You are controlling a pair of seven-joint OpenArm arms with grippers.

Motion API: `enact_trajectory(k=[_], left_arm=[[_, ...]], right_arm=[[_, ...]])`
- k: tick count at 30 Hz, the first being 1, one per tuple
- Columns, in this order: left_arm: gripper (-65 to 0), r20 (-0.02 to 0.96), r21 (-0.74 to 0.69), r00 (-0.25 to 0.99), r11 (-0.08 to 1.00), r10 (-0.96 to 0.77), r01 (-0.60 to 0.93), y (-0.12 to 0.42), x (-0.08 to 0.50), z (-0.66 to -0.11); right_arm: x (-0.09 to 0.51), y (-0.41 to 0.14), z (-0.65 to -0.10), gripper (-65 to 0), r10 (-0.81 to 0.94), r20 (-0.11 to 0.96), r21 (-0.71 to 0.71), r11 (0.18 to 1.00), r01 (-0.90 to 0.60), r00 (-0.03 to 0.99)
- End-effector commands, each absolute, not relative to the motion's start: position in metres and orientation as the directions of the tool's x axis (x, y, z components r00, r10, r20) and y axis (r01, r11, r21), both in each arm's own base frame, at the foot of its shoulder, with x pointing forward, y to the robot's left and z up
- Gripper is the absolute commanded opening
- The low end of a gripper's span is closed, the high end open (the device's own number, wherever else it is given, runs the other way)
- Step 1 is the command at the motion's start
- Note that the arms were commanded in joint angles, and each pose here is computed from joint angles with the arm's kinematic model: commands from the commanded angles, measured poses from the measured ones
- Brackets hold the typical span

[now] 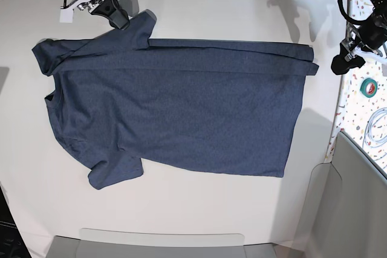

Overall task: Layout the t-shirt on the table in an organized manner, then fold the t-shirt properly
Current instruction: 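Drag the held shoulder corner with the right gripper along the collar edge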

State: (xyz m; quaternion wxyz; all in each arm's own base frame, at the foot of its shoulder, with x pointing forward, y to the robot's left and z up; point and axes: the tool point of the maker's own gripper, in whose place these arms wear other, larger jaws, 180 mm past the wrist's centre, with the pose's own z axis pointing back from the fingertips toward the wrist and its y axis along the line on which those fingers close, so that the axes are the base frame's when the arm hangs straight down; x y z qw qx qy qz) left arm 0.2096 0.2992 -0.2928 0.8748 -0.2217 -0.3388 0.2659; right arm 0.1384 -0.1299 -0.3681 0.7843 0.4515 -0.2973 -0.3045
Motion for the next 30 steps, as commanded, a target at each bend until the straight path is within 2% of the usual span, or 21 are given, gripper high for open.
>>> enact_trajectory(k=[1, 5, 16, 19, 22, 26, 30], left_arm=[[-36.7, 0.489, -0.571, 0.627, 0.766, 0.606, -0.295, 0.299, 0.213, -0.284], [-36.7, 0.489, -0.570, 0.627, 0.767, 0.606, -0.296, 0.299, 0.212, -0.284], [-36.7, 0.489, -0.571, 0.627, 0.766, 0.606, -0.295, 0.299, 0.213, -0.284], [-36.7, 0.489, -0.570, 0.627, 0.767, 0.606, -0.296, 0.299, 0.212, -0.284], [-36.7, 0.489, -0.570, 0.627, 0.767, 0.606, -0.296, 0.299, 0.212, -0.284], [-36.7, 0.489, -0.571, 0.627, 0.766, 0.606, -0.295, 0.299, 0.213, -0.284], [-36.7, 0.489, -0.571, 0.627, 0.766, 0.606, -0.295, 0.299, 0.213, -0.284]], right_arm=[[0.140, -0.136, -0.353, -24.5, -0.758, 0.223, 0.889, 0.416, 0.191, 0.613], [0.148, -0.146, -0.319, -24.4, -0.773, 0.299, 0.868, 0.464, 0.177, 0.559], [0.153, -0.165, -0.328, -24.4, -0.836, 0.277, 0.837, 0.452, 0.307, 0.474], [0.158, -0.167, -0.331, -24.4, -0.829, 0.291, 0.826, 0.470, 0.313, 0.477], [0.167, -0.170, -0.336, -24.6, -0.804, 0.335, 0.790, 0.524, 0.319, 0.491], [0.179, -0.155, -0.345, -24.6, -0.746, 0.367, 0.746, 0.593, 0.302, 0.556], [0.184, -0.145, -0.352, -24.6, -0.738, 0.341, 0.732, 0.597, 0.328, 0.582]])
